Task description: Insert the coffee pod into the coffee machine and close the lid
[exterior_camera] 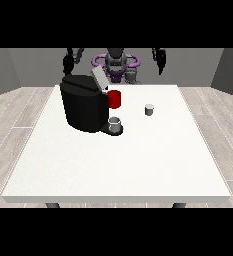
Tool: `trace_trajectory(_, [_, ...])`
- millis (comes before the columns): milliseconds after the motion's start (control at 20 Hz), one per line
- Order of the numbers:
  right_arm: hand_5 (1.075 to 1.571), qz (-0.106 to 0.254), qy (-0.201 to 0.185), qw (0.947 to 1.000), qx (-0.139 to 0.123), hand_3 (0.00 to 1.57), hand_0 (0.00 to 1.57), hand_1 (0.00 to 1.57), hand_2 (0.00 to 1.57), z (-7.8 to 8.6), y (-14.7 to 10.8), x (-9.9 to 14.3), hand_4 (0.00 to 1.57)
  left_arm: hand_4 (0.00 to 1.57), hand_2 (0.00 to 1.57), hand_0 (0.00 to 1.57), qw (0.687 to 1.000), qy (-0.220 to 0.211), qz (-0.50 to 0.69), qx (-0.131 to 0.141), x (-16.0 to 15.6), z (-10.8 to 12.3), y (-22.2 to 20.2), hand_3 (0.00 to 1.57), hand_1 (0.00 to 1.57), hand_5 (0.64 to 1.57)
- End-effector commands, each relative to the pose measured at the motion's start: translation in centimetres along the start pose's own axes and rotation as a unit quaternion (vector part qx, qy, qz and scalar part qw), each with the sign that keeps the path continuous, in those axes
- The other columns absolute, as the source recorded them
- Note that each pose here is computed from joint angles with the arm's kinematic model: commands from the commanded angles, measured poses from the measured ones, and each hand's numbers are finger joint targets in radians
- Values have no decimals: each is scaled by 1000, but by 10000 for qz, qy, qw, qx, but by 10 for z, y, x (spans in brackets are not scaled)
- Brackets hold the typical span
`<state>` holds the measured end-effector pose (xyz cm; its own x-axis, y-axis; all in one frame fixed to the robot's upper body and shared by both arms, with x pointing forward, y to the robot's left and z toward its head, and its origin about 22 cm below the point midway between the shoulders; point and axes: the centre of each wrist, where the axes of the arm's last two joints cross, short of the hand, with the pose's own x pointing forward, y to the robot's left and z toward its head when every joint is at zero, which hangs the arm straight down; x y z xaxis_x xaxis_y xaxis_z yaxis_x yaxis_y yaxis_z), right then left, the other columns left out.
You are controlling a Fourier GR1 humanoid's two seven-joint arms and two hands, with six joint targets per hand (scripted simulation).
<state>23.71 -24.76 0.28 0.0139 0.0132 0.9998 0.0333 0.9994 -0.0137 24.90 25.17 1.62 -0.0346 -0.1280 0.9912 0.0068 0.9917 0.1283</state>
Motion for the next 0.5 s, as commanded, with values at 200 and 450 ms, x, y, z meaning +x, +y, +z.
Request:
trace_trajectory(200, [1571, 146, 238, 9996, -71, 0, 0, 0, 0, -1, -17, -5, 0, 0, 0, 0, 9935, -158, -819, -776, -4, 15, 3, 0, 0, 1571])
trace_trajectory(450, [1571, 1025, -335, 9918, -690, 0, 0, 0, 0, -14, -17, 8, 0, 0, 0, 0, 9808, -520, -1475, -1166, -6, 3, 22, 0, 0, 1571])
